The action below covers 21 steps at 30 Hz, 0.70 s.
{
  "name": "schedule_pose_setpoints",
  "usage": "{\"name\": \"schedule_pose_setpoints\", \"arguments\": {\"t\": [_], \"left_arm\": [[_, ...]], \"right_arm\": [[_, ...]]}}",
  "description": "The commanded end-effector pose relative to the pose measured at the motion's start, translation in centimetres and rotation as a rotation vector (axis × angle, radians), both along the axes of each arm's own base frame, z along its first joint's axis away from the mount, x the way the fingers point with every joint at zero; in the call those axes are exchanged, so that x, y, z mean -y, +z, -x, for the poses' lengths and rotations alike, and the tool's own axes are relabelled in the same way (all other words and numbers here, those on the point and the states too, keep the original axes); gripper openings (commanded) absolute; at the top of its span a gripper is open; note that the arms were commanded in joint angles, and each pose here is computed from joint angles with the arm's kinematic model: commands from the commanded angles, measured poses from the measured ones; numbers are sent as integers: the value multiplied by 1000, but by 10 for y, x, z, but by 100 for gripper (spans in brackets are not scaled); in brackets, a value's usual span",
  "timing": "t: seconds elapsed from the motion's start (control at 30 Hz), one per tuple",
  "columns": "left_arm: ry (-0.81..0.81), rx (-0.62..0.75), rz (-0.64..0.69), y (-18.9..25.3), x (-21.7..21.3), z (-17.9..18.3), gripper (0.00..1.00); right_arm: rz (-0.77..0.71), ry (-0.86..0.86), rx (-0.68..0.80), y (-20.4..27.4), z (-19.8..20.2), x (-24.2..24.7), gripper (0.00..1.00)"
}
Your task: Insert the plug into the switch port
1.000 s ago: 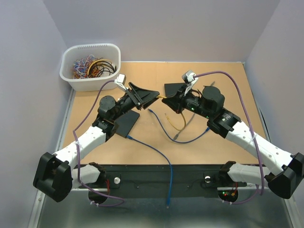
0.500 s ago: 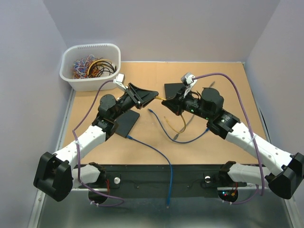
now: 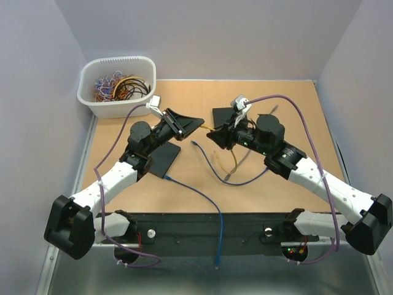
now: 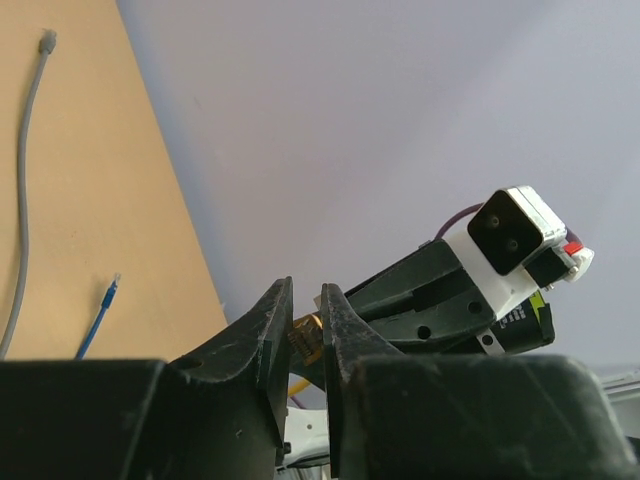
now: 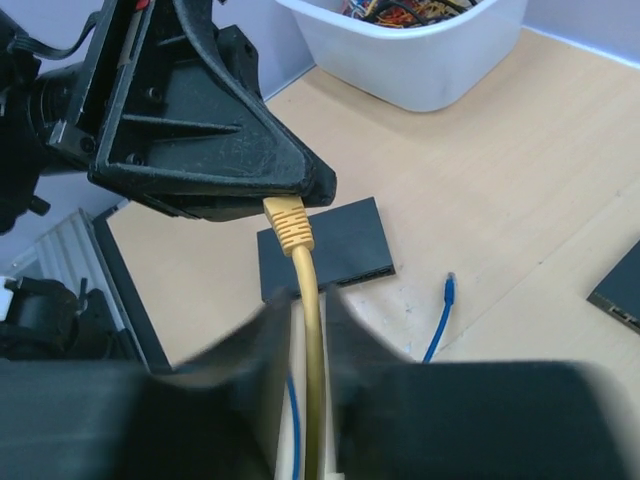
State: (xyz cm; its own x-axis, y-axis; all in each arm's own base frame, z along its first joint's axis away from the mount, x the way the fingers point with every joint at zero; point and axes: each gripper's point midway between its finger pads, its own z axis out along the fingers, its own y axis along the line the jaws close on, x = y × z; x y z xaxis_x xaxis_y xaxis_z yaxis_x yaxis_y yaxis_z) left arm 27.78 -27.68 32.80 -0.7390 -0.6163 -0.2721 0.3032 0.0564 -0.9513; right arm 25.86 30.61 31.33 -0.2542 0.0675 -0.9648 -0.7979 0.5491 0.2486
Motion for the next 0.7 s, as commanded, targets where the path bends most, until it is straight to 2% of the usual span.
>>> {"name": "schedule_pose_setpoints", "arguments": {"t": [0.0, 0.03, 0.13, 0.2, 0.3, 0.4, 0.67], "left_arm": [[-27, 136, 31, 37, 3, 10, 0], [-18, 148, 21, 36, 2, 9, 0], [-12, 159, 4, 33, 2, 10, 0], [-13, 169, 0, 34, 1, 10, 0], [-18, 194, -8, 36, 1, 13, 0], [-24, 216, -18, 38, 1, 16, 0], [-36, 220, -28, 34, 1, 20, 0]], "right_arm": [[-36, 42, 18, 13, 9, -9, 46], [-54, 52, 16, 20, 12, -9, 66], [-97, 77, 31, 41, 19, -9, 76], [-107, 91, 36, 47, 22, -10, 76], [-110, 98, 34, 50, 20, -14, 71], [-124, 98, 29, 56, 17, -17, 57], [-116, 104, -3, 49, 10, -26, 36]]}}
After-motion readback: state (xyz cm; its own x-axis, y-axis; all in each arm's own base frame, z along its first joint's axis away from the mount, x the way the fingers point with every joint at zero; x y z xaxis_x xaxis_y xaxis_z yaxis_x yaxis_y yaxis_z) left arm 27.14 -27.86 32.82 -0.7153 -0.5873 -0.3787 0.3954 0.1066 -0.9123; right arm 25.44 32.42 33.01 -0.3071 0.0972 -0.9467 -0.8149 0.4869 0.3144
